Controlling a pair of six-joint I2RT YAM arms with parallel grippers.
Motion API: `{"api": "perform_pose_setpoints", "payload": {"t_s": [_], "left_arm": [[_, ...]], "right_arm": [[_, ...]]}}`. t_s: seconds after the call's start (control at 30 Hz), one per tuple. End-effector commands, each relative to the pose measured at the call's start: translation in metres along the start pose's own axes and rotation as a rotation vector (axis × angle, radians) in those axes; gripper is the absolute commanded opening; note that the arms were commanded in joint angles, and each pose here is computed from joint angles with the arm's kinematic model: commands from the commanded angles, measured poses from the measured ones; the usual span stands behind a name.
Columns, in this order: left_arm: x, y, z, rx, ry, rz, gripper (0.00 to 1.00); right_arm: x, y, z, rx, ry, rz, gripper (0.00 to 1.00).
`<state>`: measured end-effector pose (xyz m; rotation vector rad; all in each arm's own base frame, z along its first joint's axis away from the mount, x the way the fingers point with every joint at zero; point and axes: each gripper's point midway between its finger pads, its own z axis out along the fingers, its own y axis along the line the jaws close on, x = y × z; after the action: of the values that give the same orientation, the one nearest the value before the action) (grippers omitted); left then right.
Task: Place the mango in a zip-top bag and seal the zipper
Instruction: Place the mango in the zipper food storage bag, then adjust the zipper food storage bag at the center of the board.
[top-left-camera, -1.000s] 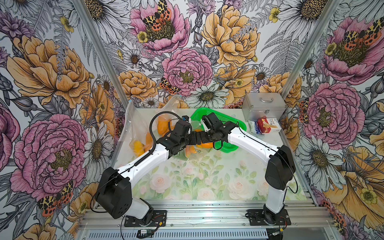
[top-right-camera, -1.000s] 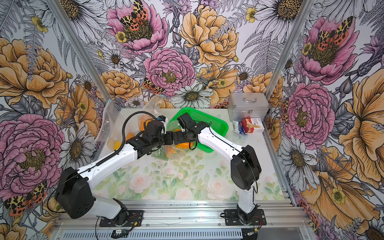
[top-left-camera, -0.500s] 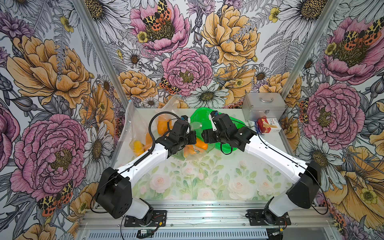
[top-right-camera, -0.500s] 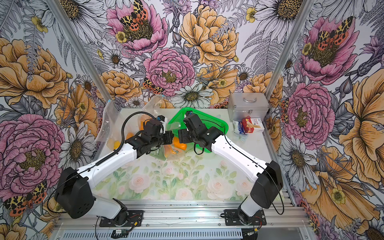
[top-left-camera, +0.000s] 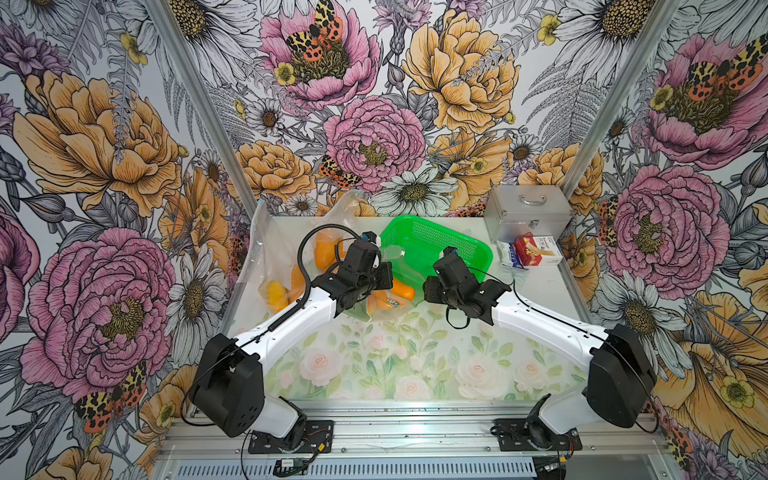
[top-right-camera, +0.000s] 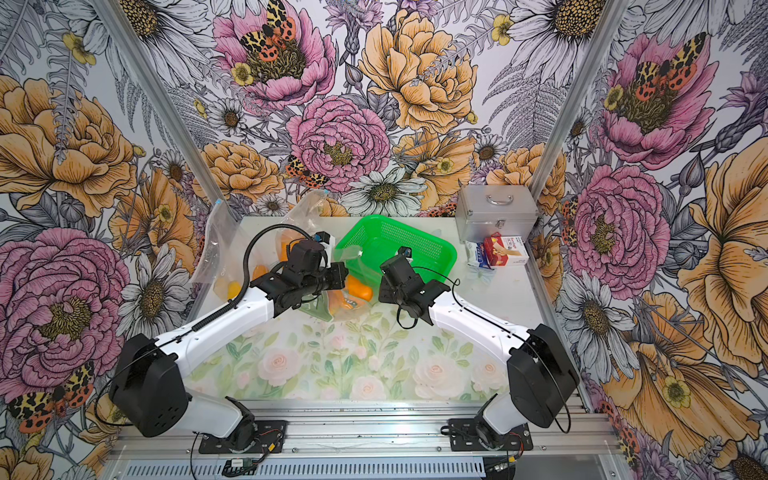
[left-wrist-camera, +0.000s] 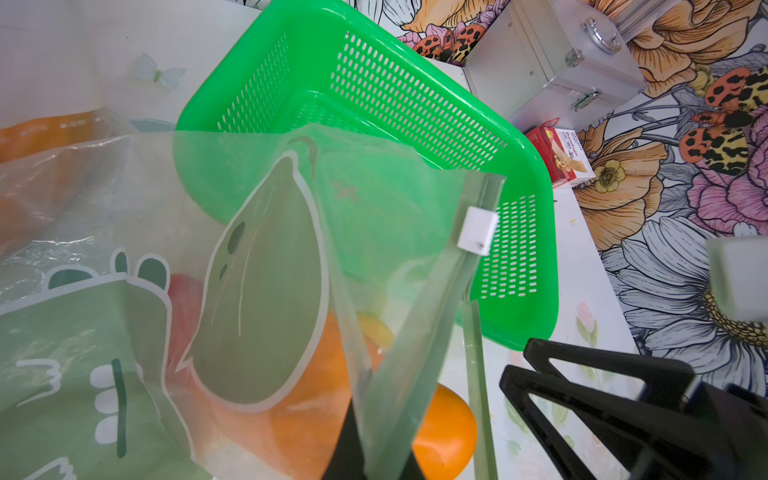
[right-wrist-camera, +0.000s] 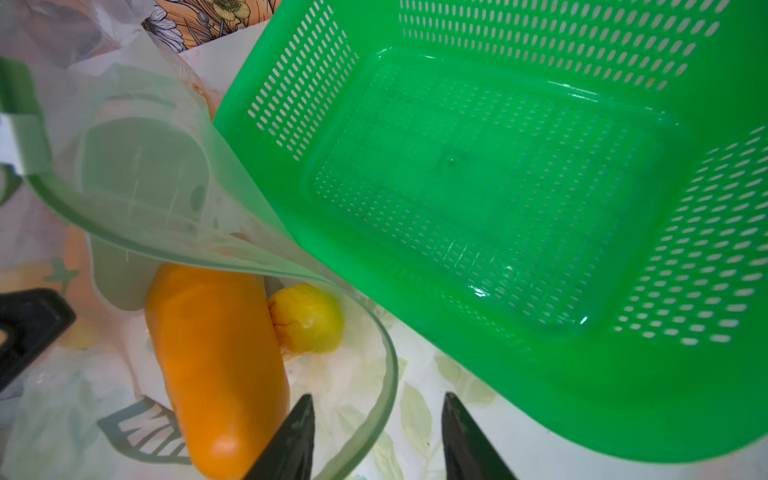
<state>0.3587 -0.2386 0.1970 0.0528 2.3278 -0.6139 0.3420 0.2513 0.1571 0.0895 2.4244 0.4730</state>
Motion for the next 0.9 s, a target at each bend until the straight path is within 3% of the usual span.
{"api": "perform_pose_setpoints", "payload": {"t_s": [0.0, 0.3, 0.37, 0.43, 0.47, 0.5, 0.87], "left_arm": [[-0.009, -0.003, -0.008, 0.036, -0.036, -0.024, 0.00], [-0.011, -0.004, -0.011, 0.039, -0.048, -0.026, 0.00], [-0.010, -0.003, -0.011, 0.038, -0.047, -0.028, 0.00], [-0.012, -0.004, -0.014, 0.041, -0.054, -0.030, 0.00], [-0.011, -0.004, -0.015, 0.041, -0.056, -0.031, 0.00], [-0.013, -0.005, -0.018, 0.047, -0.062, -0.032, 0.00], [-0.039, -0.017, -0.075, 0.108, -0.201, -0.092, 0.00]], "right_arm": [[-0.005, 0.014, 0.014, -0.061, -0.009, 0.061, 0.50], [0.010, 0.016, 0.038, -0.088, 0.033, 0.114, 0.55], [0.010, 0.018, 0.039, -0.102, 0.034, 0.111, 0.45], [0.006, 0.022, 0.036, -0.112, 0.023, 0.091, 0.14], [0.003, 0.022, 0.033, -0.115, 0.012, 0.082, 0.03], [-0.001, 0.023, 0.029, -0.117, 0.001, 0.070, 0.00], [-0.034, 0.035, -0.049, -0.094, -0.053, -0.176, 0.00]]}}
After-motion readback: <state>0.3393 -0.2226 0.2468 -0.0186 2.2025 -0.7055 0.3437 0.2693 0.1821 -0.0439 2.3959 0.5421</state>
